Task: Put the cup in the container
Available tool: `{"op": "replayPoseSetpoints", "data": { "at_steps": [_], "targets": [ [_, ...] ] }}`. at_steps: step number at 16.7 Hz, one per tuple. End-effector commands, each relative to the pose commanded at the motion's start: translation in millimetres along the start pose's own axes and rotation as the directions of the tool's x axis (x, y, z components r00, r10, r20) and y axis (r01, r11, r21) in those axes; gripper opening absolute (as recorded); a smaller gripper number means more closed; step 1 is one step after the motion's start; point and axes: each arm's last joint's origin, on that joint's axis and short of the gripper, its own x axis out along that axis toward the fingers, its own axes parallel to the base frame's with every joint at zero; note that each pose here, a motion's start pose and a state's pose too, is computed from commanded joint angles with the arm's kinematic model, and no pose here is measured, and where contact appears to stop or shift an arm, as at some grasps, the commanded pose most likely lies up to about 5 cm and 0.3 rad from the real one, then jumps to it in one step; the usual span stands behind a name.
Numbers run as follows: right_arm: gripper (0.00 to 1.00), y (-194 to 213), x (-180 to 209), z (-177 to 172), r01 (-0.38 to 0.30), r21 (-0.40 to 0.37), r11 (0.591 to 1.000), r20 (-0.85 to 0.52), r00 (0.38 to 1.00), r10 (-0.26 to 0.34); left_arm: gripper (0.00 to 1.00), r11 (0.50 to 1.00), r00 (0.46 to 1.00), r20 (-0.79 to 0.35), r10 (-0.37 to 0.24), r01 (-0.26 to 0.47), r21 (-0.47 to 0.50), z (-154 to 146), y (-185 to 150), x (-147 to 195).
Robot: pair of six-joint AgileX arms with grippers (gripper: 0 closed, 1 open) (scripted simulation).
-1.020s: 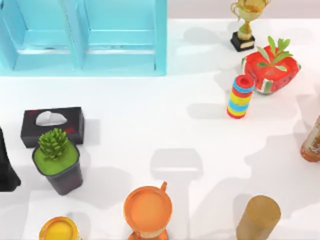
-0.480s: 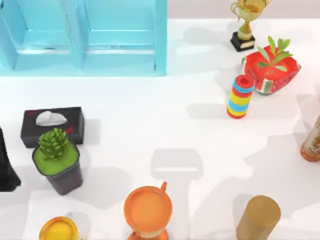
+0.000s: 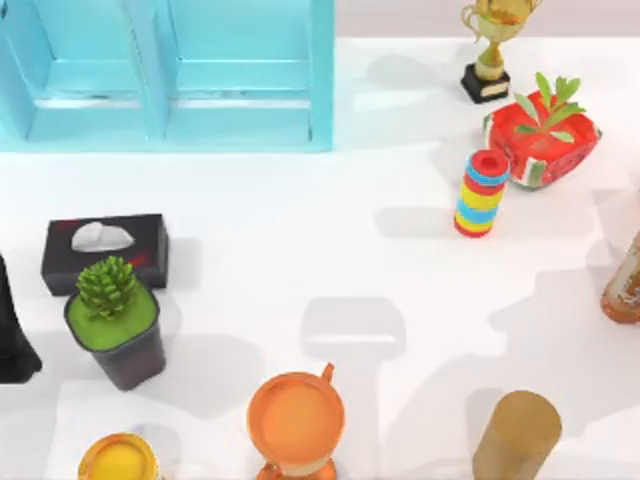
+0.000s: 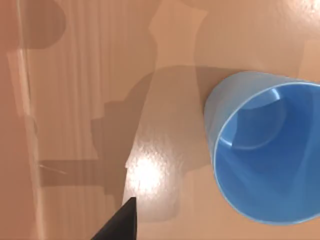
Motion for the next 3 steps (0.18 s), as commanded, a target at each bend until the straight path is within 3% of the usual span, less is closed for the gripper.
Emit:
{"op": "replayPoseSetpoints", "data": {
  "at_steps": [3],
  "targets": [
    [1.00,0.0,0.0,0.0,0.000,0.000,1.000,0.000,1.000,0.000,1.00,1.000,1.000,0.000,0.000,0.000,0.000,0.0,0.0,0.0]
  ]
}}
